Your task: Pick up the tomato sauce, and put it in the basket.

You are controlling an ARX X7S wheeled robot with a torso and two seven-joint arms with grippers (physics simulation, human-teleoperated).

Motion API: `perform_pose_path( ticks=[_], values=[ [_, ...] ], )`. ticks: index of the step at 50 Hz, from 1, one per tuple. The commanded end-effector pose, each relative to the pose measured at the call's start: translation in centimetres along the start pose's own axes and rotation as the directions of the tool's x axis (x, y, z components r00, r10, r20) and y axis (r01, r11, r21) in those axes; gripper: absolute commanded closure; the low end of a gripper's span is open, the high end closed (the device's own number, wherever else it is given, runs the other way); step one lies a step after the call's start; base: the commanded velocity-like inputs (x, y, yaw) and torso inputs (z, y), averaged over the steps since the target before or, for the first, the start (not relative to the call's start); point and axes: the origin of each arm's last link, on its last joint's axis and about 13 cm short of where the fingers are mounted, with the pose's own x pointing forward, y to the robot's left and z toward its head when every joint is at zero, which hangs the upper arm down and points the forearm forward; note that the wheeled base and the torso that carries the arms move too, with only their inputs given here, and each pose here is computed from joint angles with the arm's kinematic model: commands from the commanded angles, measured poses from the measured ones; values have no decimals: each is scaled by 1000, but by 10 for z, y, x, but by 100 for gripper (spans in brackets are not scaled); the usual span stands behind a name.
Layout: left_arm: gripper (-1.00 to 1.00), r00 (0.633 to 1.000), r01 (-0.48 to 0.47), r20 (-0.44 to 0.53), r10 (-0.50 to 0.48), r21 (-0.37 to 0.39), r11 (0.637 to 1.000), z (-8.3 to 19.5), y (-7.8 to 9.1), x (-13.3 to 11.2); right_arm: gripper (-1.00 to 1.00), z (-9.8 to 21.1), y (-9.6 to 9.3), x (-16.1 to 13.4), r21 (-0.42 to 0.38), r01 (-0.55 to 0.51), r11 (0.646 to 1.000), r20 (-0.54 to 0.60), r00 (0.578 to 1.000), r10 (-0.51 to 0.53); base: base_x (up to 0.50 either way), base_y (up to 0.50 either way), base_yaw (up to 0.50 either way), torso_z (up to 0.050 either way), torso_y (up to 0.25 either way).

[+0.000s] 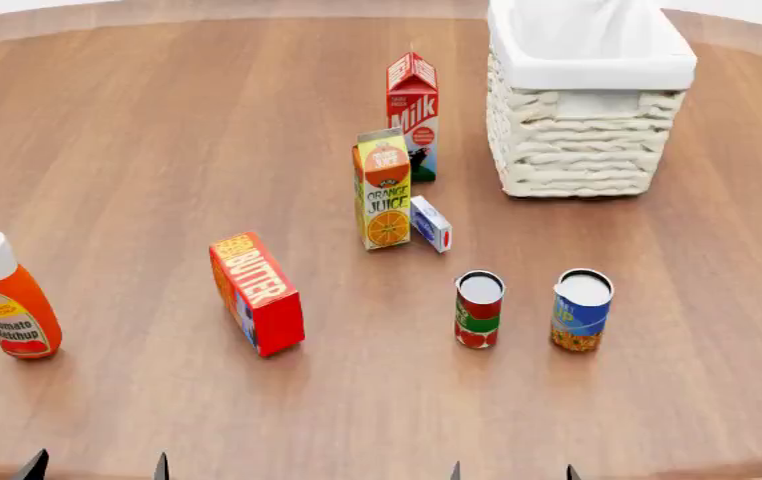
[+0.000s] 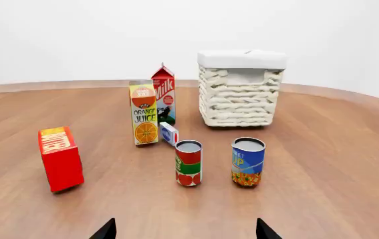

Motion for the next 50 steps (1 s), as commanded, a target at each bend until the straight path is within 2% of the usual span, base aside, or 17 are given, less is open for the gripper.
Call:
perform_pose_path(
  ticks=[1, 4, 7, 8, 10, 11, 12, 16, 18, 20, 23, 27, 31, 34, 37, 40, 50],
  values=[
    [-100, 1000, -7, 9, 7, 10, 1000, 0, -1, 3, -100, 1, 1, 2, -12, -9, 1000, 2, 1000, 9, 0, 0, 0, 0, 0],
    [-100, 998, -48, 40, 46, 53, 997, 0, 0, 7, -100, 2, 2, 3, -16, -21, 1000, -10, 1000, 21, 0, 0, 0, 0, 0],
    [-100, 999, -39, 14, 39, 19, 999, -1, 2, 10, -100, 2, 1, 6, -4, -20, 1000, 1, 1000, 20, 0, 0, 0, 0, 0],
    [-100, 999, -38, -4, 38, 76, 996, -3, 2, 11, -100, 1, 0, 6, -8, -14, 1000, -15, 1000, 14, 0, 0, 0, 0, 0],
    [-100, 997, -69, 32, 67, 70, 995, -4, 5, 14, -100, 1, 0, 6, -5, -11, 1000, -11, 1000, 11, 0, 0, 0, 0, 0],
    [-100, 998, -54, 27, 52, 62, 997, -5, 6, 15, -100, 1, 0, 6, -6, -8, 1000, -12, 1000, 8, 0, 0, 0, 0, 0],
    [-100, 997, -78, 18, 77, 32, 996, -3, 9, 20, -100, 1, -1, 7, -7, 0, 1000, -15, 1000, 0, 0, 0, 0, 0, 0],
    [-100, 998, -45, 37, 44, 43, 998, -6, 7, 17, -100, 2, -2, 6, -11, 12, 1000, -9, 1000, -12, 0, 0, 0, 0, 0],
    [-100, 998, -27, 54, 22, 107, 994, -10, 5, 16, -100, 4, -3, 4, 2, 22, 1000, 1, 1000, -22, 0, 0, 0, 0, 0],
    [-100, 998, -37, 46, 35, 58, 998, -10, 5, 18, -100, 5, -4, 4, 7, 32, 999, 6, 999, -32, 0, 0, 0, 0, 0],
    [-100, 998, -44, 53, 39, 97, 994, -12, 4, 16, -100, 8, -4, 3, 2, 35, 999, 11, 999, -35, 0, 0, 0, 0, 0],
    [-100, 997, -46, 66, 41, 80, 996, -12, 5, 16, -100, 7, -4, 4, 0, 38, 999, 14, 999, -38, 0, 0, 0, 0, 0],
    [-100, 991, -76, 117, 67, 69, 995, 6, 7, 15, -100, 25, -5, 3, -43, 59, 997, 58, 997, -56, 0, 0, 0, 0, 0],
    [-100, 978, -69, 200, 55, 65, 996, 32, 7, 9, -100, 47, -6, -2, -43, 64, 997, 126, 990, -58, 0, 0, 0, 0, 0],
    [-100, 970, -68, 237, 49, 72, 995, 44, 5, 4, -100, 61, -5, -5, -56, 61, 997, 155, 987, -52, 0, 0, 0, 0, 0],
    [-100, 952, -65, 304, 39, 76, 995, 69, 2, -7, -100, 84, -3, -11, -62, 59, 996, 221, 974, -44, 0, 0, 0, 0, 0],
    [-100, 926, -53, 376, 30, 53, 997, 102, 1, -24, -100, 119, 0, -23, -91, 77, 993, 302, 952, -46, 0, 0, 0, 0, 0]
  ],
)
